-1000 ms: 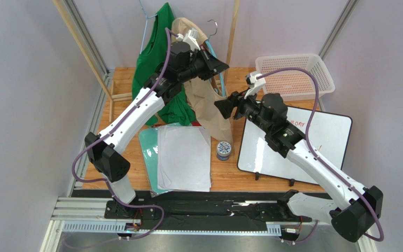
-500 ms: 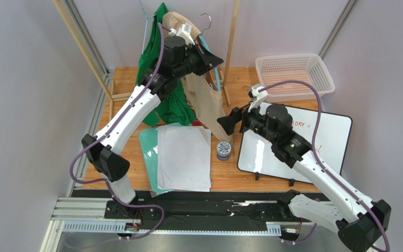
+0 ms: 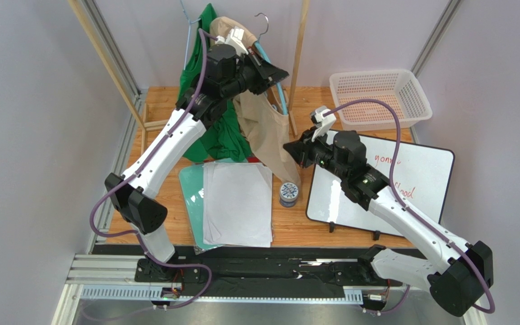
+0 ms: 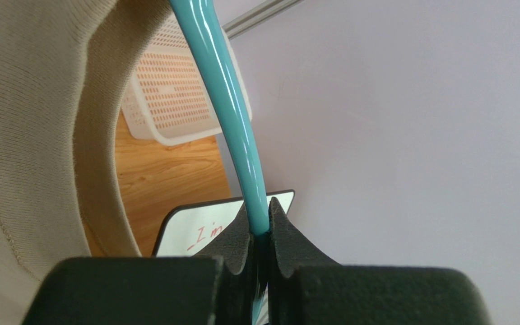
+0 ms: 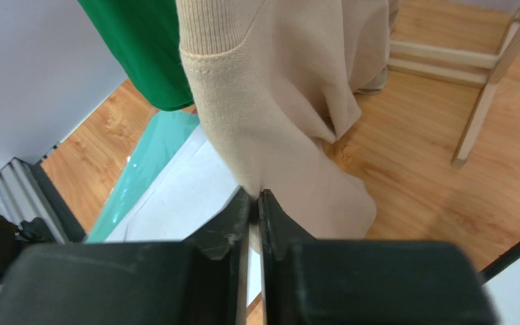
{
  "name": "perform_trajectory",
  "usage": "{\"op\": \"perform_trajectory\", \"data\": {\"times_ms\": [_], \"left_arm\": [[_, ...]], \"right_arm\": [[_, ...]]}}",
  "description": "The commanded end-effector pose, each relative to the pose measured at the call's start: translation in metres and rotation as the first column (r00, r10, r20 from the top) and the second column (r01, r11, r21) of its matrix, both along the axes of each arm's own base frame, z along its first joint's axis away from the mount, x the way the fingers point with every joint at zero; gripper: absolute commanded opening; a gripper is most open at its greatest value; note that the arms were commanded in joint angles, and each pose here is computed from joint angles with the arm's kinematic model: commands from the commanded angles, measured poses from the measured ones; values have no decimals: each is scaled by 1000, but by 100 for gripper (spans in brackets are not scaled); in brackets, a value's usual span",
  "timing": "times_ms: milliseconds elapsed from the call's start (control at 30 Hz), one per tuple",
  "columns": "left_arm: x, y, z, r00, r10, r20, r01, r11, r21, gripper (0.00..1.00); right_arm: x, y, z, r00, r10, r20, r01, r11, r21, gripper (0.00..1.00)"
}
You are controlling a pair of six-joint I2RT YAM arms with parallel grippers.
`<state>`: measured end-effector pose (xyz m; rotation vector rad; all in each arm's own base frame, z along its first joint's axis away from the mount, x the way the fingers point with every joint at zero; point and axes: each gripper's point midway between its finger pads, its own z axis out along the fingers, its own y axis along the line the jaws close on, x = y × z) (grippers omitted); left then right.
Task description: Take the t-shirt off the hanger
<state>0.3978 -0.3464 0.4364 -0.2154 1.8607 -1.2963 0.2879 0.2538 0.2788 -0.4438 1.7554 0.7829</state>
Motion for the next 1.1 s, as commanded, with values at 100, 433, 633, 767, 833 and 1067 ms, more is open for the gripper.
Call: {"op": "perform_trajectory", "data": {"times_ms": [100,433,633,767,833,1067], "left_arm": [[-8,10,88,988,25,154,11,972,-233,0],[-8,20,116,987,60,149,1,924,-383,0],[-15,30,138,981,61,183,24,903,-430,0],[-15,34,144,981,55,186,36,891,-453,0],[-14,35,144,981,49,187,43,888,-457,0],[-12,36,140,981,29,190,60,894,-445,0]], "right_arm": [[3,-4,24,998,-39,57,34,996,82,0],[3,-20,18,989,-139,54,129,979,159,0],[1,-24,20,983,-155,95,132,969,211,0],[-4,-31,16,976,-184,116,148,953,265,0],[-4,-32,15,974,-188,123,148,948,281,0],[-2,-40,20,958,-236,163,169,924,343,0]]}}
